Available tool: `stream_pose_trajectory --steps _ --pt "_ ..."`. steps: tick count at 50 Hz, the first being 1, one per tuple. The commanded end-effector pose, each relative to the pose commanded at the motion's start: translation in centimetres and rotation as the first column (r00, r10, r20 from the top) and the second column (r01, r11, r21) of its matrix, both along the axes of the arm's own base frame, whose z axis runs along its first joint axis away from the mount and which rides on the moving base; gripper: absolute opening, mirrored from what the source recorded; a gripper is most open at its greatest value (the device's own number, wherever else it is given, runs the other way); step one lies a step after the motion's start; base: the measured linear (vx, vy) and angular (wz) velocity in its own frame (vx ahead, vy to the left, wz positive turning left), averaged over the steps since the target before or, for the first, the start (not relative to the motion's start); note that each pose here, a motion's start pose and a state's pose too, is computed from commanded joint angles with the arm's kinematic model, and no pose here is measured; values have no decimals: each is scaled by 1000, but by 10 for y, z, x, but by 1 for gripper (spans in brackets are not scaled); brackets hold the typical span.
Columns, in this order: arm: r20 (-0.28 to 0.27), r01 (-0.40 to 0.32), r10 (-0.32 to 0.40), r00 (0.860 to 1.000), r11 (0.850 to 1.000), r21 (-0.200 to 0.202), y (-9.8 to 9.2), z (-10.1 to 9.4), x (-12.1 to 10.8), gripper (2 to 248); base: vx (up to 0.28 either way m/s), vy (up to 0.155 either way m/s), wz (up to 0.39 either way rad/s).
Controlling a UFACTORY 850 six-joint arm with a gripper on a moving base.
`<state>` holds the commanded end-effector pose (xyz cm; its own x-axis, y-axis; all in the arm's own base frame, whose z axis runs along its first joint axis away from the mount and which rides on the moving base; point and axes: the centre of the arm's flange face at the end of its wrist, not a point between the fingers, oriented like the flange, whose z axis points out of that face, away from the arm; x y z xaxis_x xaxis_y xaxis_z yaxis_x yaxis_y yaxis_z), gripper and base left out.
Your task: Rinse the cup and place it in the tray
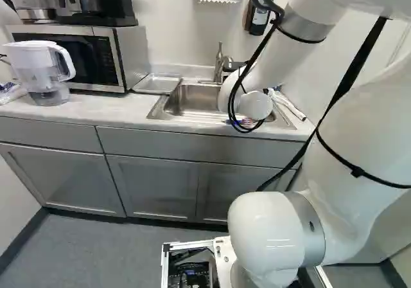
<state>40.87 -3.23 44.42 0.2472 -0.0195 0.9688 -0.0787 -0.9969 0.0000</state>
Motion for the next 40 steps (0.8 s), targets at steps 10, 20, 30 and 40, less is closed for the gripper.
stream_pose_trajectory --steps 10,20,30,40 --pt "0 0 0 1000 1000 0 0 0 0 111 0 0 0" --pt "0 0 0 1000 1000 0 0 0 0 111 0 0 0" --pt "0 0 0 1000 1000 0 0 0 0 111 0 0 0" --pt "0 0 0 1000 1000 0 0 0 0 111 0 0 0"
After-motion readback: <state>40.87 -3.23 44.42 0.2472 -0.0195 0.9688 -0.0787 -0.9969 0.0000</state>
